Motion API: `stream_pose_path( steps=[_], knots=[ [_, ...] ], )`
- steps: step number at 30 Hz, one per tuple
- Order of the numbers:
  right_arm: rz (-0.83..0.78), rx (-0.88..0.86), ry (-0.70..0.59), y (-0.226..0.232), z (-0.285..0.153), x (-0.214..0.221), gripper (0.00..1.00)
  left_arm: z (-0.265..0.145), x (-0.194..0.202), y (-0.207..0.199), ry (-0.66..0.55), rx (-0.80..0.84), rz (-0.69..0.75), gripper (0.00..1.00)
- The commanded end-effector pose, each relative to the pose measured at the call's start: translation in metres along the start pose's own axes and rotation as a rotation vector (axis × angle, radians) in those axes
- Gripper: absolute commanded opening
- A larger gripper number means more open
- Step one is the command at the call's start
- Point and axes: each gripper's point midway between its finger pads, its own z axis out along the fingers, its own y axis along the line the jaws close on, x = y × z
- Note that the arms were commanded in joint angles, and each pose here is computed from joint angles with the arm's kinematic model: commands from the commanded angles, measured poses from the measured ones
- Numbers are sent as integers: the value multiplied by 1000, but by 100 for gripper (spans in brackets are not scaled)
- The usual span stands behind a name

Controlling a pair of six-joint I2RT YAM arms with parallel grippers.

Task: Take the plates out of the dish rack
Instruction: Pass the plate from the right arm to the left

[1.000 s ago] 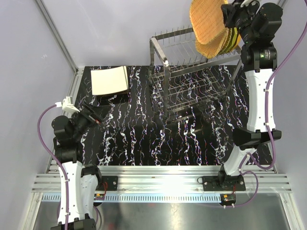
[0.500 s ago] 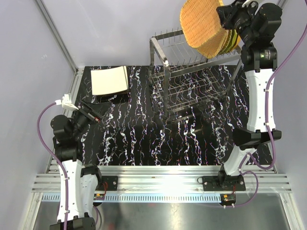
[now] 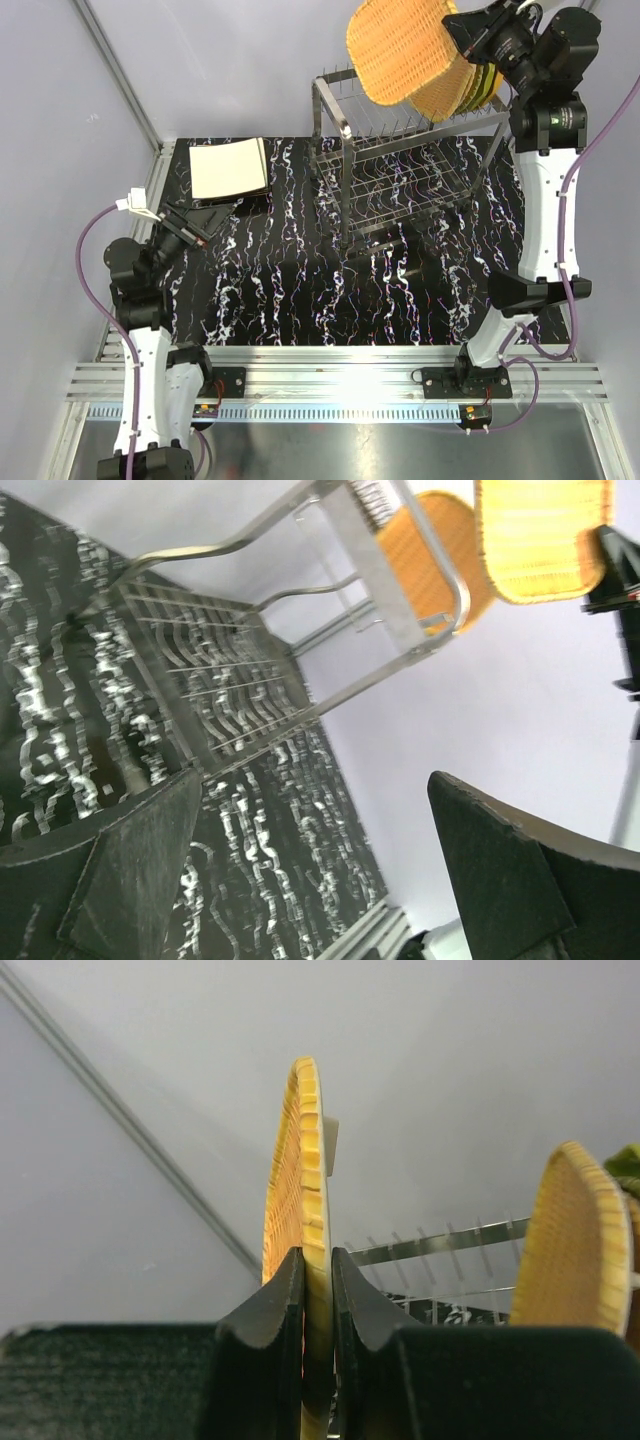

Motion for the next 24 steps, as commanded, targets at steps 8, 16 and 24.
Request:
stream_pose_path(
  steps=[8,16,24],
  knots=[
    [267,-282,4,79,-36,-23,0,19,-12,-77,1,233,11,99],
    [344,-344,83,96,-45,-1,0,51,-7,-127,22,349,-7,99],
    [366,-389,169,118,-52,32,0,87,2,-141,50,320,-80,99]
  ],
)
